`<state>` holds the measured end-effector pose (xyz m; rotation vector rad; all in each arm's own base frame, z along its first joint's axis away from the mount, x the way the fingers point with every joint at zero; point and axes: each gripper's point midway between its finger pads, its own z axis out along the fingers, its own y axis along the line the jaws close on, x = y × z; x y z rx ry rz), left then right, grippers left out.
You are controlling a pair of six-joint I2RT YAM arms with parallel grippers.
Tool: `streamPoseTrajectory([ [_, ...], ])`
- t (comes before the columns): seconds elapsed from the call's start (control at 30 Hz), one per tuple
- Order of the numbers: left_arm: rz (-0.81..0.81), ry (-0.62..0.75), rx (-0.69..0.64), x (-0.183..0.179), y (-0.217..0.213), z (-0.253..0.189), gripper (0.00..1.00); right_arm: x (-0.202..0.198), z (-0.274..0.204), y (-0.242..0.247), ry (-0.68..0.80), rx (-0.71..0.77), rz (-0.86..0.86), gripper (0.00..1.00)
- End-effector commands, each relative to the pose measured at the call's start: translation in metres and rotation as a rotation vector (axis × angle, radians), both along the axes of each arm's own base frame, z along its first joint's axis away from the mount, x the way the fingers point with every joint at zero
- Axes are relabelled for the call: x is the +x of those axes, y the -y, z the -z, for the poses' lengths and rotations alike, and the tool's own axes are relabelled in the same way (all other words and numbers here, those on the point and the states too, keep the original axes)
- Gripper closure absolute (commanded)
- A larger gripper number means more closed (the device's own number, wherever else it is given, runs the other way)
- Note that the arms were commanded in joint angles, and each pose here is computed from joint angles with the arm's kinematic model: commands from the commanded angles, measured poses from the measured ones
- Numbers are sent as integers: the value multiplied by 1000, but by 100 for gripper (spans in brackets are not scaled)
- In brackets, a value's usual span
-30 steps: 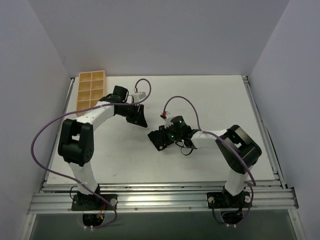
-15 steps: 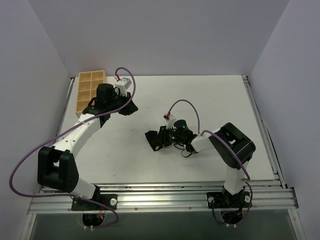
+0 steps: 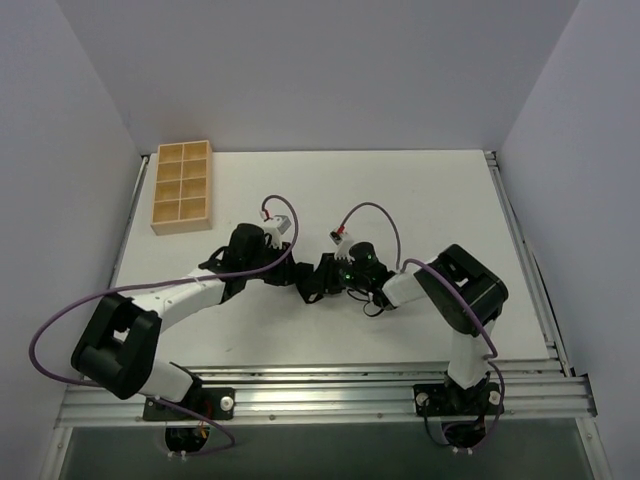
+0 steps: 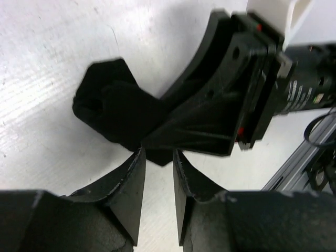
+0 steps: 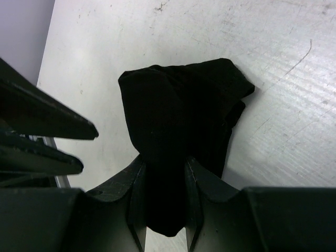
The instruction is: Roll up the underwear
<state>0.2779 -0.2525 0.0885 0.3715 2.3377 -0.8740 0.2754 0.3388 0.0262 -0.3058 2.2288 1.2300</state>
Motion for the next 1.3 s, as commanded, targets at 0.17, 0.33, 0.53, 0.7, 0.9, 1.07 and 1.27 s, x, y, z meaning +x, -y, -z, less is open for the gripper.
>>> streamPoseTrajectory([
  [0.17, -83, 76, -110, 24, 23, -3, 68, -40, 51, 21, -207, -91, -3, 85],
  [0.33, -106, 58, -111, 23, 21, 12, 67, -41, 51, 22, -207, -103, -6, 84],
  [0.53, -96, 15, -90, 19, 30, 38, 67, -41, 52, 28, -207, -144, 6, 71],
  [0.7, -86, 10, -62, 14, 31, 46, 67, -40, 41, 30, -195, -159, 8, 63],
  [0.9, -83, 16, -42, 12, 29, 50, 67, -37, 28, 33, -174, -161, 23, 62],
  [1.07, -72, 23, -22, 9, 29, 53, 67, -37, 24, 37, -167, -168, 38, 61],
  [1.27, -60, 47, -38, 7, 30, 41, 67, -47, 43, 41, -197, -174, 22, 83],
])
